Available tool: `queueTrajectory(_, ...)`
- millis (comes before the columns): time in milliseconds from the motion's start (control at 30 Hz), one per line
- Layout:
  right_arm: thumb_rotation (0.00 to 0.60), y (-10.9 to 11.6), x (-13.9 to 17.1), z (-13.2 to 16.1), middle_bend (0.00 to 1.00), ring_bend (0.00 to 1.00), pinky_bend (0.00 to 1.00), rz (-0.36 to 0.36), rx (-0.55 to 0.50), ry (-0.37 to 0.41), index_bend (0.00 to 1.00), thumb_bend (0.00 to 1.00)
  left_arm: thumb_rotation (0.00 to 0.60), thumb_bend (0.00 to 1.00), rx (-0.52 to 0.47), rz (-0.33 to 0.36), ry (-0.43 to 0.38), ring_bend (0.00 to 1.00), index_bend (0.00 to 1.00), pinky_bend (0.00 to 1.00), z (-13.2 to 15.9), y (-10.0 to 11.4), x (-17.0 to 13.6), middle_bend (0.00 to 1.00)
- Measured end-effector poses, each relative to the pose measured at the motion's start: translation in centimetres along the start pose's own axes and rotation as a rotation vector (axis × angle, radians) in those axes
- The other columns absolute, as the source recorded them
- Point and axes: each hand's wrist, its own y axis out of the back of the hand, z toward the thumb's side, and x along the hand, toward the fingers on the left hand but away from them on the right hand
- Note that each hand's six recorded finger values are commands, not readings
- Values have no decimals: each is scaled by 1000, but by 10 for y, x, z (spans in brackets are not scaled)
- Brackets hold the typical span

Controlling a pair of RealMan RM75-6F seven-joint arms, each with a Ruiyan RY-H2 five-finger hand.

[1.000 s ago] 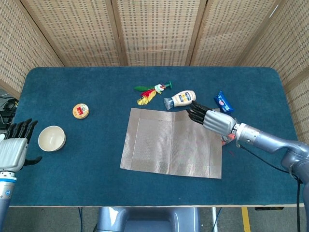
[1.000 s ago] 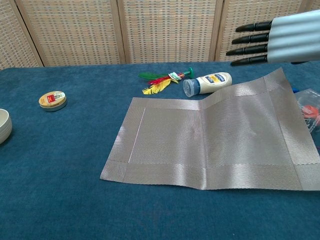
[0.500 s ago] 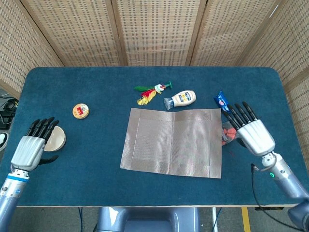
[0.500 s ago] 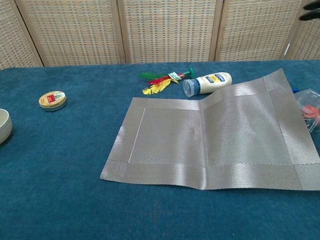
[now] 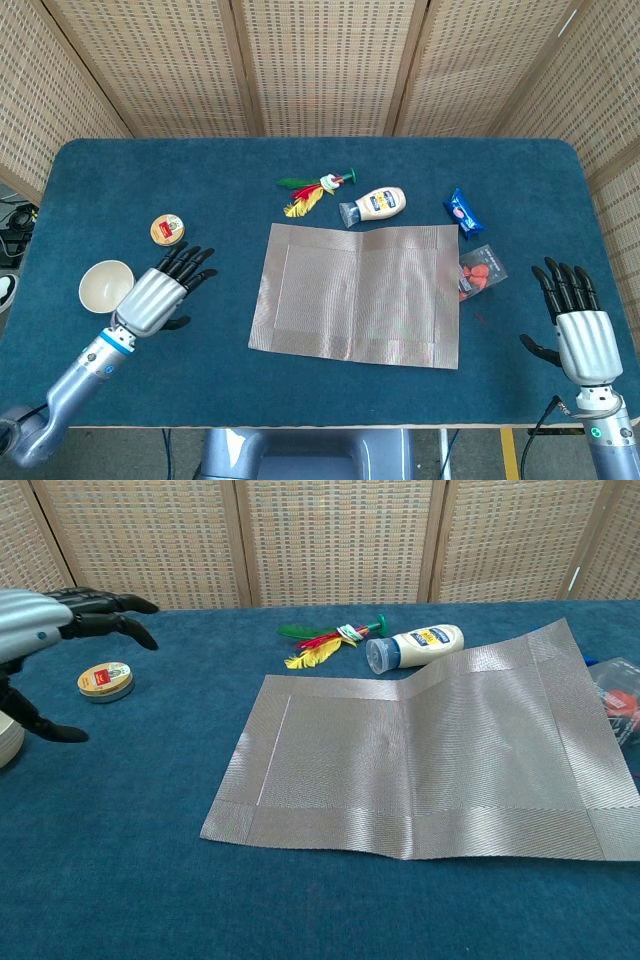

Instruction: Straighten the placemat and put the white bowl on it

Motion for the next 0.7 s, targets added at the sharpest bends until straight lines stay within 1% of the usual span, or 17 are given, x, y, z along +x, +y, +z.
queueTrajectory(133,600,-4,1,-2,0,0,0,0,17,-16,9,0,600,0,37,-1,-88,0,264,0,9,-16,22,0)
queueTrajectory(267,600,-3,-1,-3,0,0,0,-9,11,-23,10,0,600,0,78,-26,-197,0,260,0,25,-35,45,0)
queueTrajectory(367,600,-4,-3,-5,0,0,0,-10,15,-29,10,0,600,0,109,-55,-252,0,257,0,34,-48,55,0)
queueTrajectory(467,600,-4,-4,-7,0,0,0,-15,18,-32,11,0,600,0,127,-74,-278,0,263,0,40,-59,62,0)
queueTrajectory(700,600,-3,-5,-7,0,0,0,-21,3,-34,13,0,600,0,136,-104,-328,0,267,0,55,-80,69,0)
